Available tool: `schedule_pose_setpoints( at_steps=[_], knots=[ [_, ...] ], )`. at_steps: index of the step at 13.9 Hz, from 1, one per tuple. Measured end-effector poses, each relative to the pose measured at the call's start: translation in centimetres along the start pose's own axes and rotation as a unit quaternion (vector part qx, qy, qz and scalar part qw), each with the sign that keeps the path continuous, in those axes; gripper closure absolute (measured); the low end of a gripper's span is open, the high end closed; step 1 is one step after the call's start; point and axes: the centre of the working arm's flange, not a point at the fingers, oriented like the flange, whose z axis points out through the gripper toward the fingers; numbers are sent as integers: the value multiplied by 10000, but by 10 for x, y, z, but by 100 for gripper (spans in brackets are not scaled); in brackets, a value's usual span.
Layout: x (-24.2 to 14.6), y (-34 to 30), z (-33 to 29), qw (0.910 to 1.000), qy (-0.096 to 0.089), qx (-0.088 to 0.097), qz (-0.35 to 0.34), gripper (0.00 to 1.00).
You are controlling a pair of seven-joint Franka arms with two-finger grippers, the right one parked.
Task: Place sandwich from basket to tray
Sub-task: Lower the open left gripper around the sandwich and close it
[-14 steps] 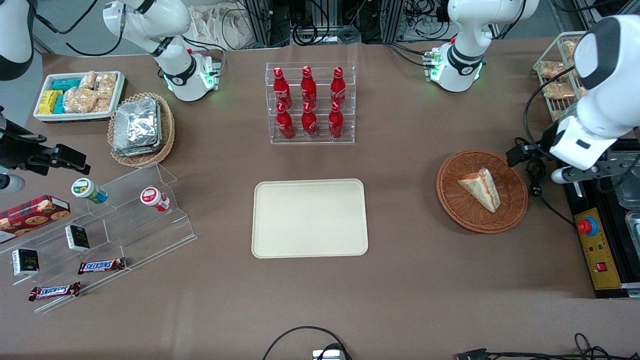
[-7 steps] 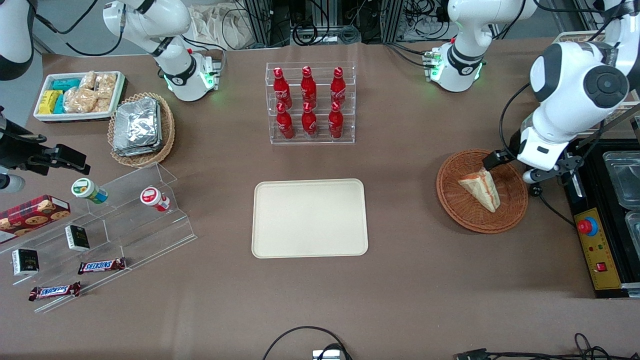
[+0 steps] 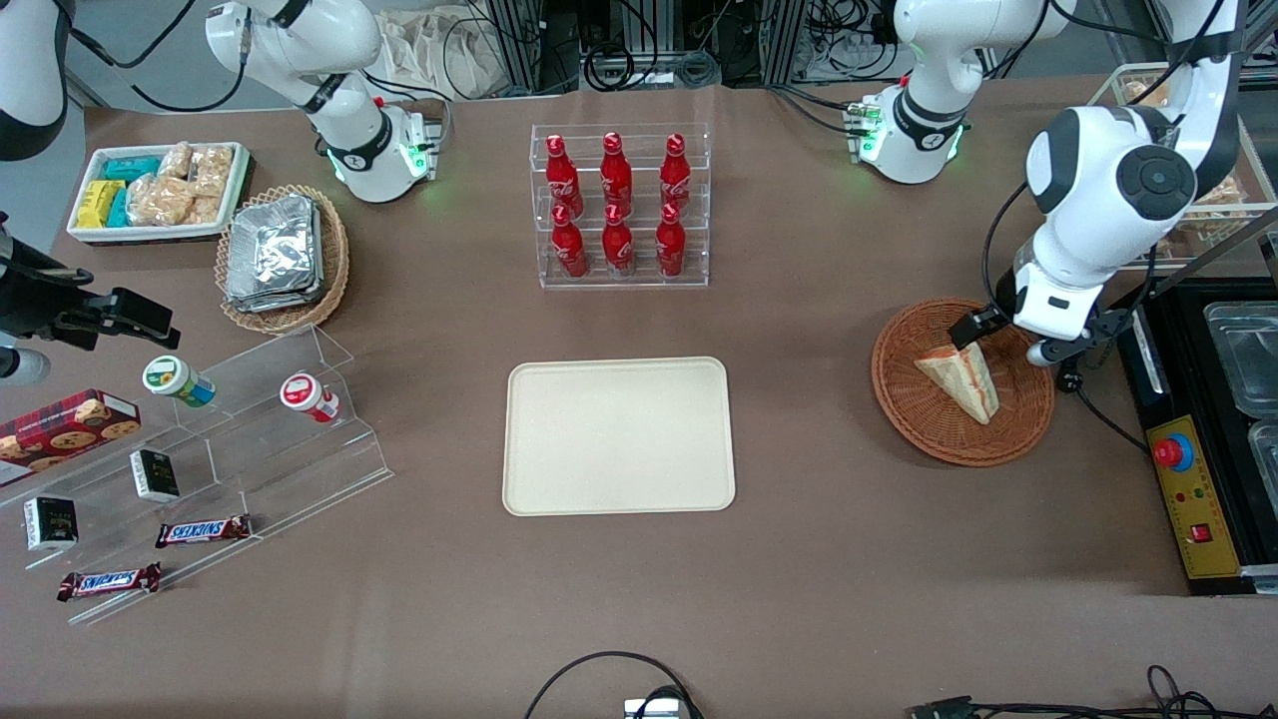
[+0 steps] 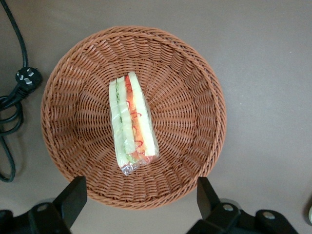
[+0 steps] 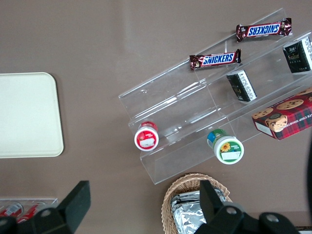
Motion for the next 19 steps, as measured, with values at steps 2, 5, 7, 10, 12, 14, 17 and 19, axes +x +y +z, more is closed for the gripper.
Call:
schedule_pose_setpoints(
  at_steps=[2, 5, 7, 10, 12, 14, 17, 19],
  knots=[
    [-6, -6, 17, 10000, 64, -35, -47, 0],
    [-15, -14, 42, 9997, 122, -73, -214, 0],
    [-17, -16, 54, 9994, 120, -82, -329, 0],
    [-16, -16, 67, 9990, 109, -90, -418, 0],
    [-15, -15, 75, 9990, 97, -93, -436, 0],
    [-13, -15, 83, 9989, 101, -104, -443, 0],
    [-12, -15, 92, 9988, 115, -124, -454, 0],
    [-10, -16, 99, 9987, 122, -135, -480, 0]
  ],
)
